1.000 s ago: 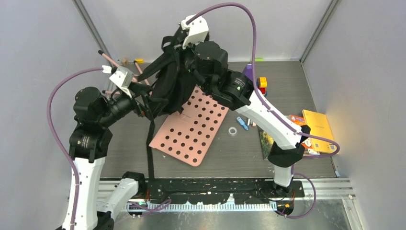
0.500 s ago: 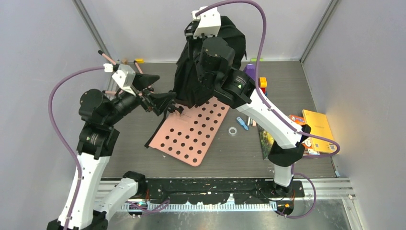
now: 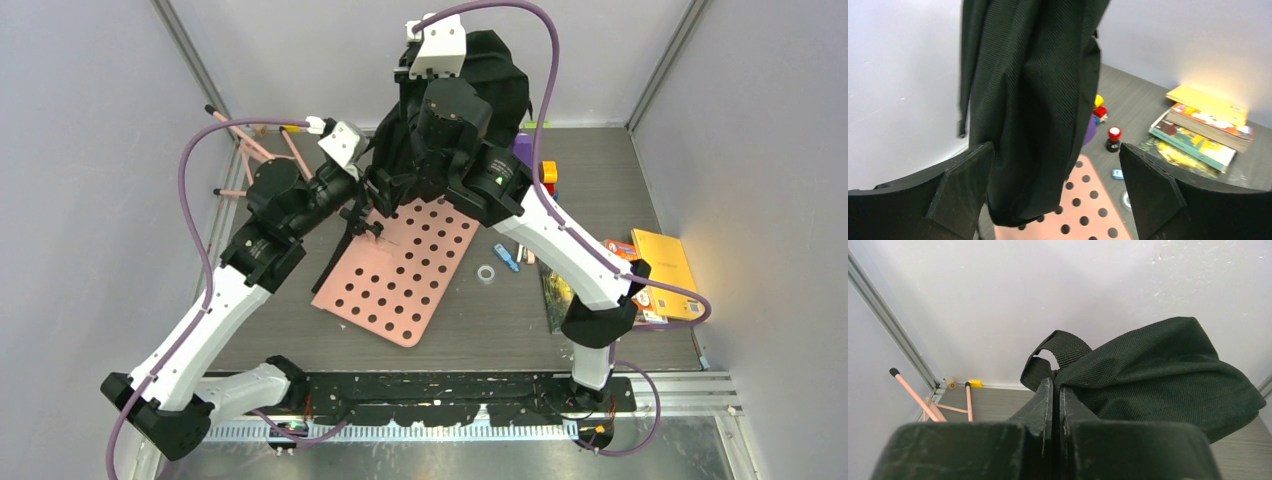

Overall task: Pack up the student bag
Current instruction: Place the student bag at the center of the board.

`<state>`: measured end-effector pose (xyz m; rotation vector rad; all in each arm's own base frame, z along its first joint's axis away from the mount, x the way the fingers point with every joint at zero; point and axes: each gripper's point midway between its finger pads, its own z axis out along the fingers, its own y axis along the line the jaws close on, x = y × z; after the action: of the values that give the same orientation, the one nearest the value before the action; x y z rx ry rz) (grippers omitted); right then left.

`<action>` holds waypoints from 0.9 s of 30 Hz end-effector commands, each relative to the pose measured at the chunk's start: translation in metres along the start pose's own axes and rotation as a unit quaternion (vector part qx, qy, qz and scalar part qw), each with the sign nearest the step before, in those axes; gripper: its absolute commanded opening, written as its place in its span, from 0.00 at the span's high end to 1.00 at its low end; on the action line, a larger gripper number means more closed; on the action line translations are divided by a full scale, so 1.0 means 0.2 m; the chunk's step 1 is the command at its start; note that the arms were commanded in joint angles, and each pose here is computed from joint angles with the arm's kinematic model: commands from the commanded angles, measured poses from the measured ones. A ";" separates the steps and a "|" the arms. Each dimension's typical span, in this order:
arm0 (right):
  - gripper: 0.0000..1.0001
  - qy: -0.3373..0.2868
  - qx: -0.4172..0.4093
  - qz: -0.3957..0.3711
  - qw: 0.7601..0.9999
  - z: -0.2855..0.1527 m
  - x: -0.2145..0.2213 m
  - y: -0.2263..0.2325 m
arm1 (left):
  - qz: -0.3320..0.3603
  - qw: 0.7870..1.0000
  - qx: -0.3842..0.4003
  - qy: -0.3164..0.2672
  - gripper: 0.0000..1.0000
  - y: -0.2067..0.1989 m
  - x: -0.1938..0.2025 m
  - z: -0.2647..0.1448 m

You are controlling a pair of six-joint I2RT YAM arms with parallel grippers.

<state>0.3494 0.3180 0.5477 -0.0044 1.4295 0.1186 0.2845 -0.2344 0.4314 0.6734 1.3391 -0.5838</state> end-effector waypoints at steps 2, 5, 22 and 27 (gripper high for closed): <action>1.00 -0.053 -0.026 0.089 0.994 -0.11 -0.30 -0.10 | 0.058 0.994 -0.082 -0.045 0.00 0.15 -0.16 0.01; 1.00 -0.049 -0.026 0.087 0.995 -0.12 -0.29 -0.12 | 0.064 0.988 -0.133 -0.039 0.00 0.23 -0.17 0.00; 1.00 -0.031 -0.057 0.100 0.993 -0.18 -0.30 -0.14 | 0.065 0.990 -0.124 -0.009 0.00 0.20 -0.08 0.00; 1.00 -0.011 -0.084 0.117 0.990 -0.23 -0.29 -0.14 | 0.063 0.997 -0.042 -0.015 0.50 0.04 -0.08 -0.03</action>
<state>0.3328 0.3190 0.5311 -0.0776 1.5004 0.2183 0.3111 -0.2159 0.4348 0.5841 1.3536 -0.3368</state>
